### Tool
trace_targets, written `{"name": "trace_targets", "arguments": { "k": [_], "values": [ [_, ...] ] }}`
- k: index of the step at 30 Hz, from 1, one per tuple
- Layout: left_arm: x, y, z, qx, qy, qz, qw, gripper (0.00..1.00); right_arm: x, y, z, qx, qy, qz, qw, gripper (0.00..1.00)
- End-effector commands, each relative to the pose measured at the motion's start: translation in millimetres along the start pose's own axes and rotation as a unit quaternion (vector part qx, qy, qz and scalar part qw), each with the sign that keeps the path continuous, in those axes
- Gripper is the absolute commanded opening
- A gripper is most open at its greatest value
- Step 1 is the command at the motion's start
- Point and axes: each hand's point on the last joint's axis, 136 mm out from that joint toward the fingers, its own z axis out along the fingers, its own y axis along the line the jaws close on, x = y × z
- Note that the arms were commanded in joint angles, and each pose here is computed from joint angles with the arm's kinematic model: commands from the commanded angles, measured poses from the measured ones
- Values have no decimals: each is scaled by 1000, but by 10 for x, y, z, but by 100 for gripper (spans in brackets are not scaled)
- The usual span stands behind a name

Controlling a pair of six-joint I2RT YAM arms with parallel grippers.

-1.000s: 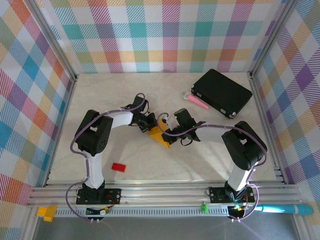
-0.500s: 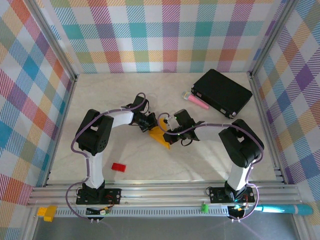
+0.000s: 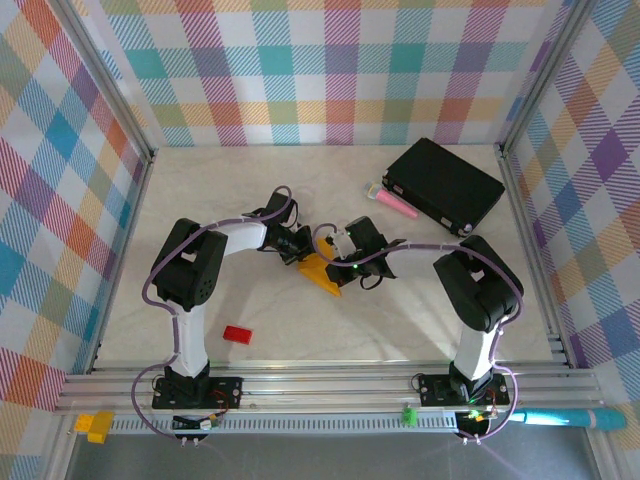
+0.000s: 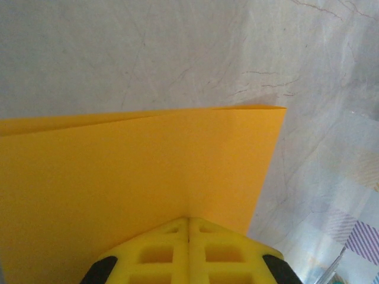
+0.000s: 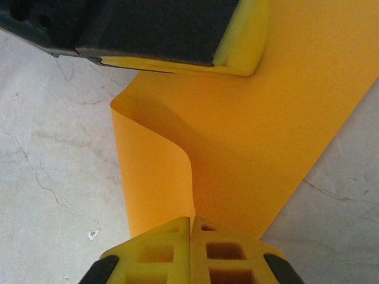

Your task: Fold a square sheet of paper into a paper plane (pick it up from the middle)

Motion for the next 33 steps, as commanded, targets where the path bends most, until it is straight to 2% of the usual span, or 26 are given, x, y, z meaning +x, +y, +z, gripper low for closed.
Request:
{"name": "trace_targets", "arguments": {
  "k": [1,20,29,33],
  "values": [
    [306,410,152,-59,50,-30,997,0,-37,-48,12,5,2,3,1000,0],
    [141,118,83,-30,38,-13,999,0,73,-11,58,-14,27,23,999,0],
    [18,-132,-43,-6,20,3,1000,0,102,-28,93,-13,34,26,999,0],
    [-21,-159,-94,-7,6,5,1000,3,115,-14,82,-17,36,31,999,0]
  ]
}}
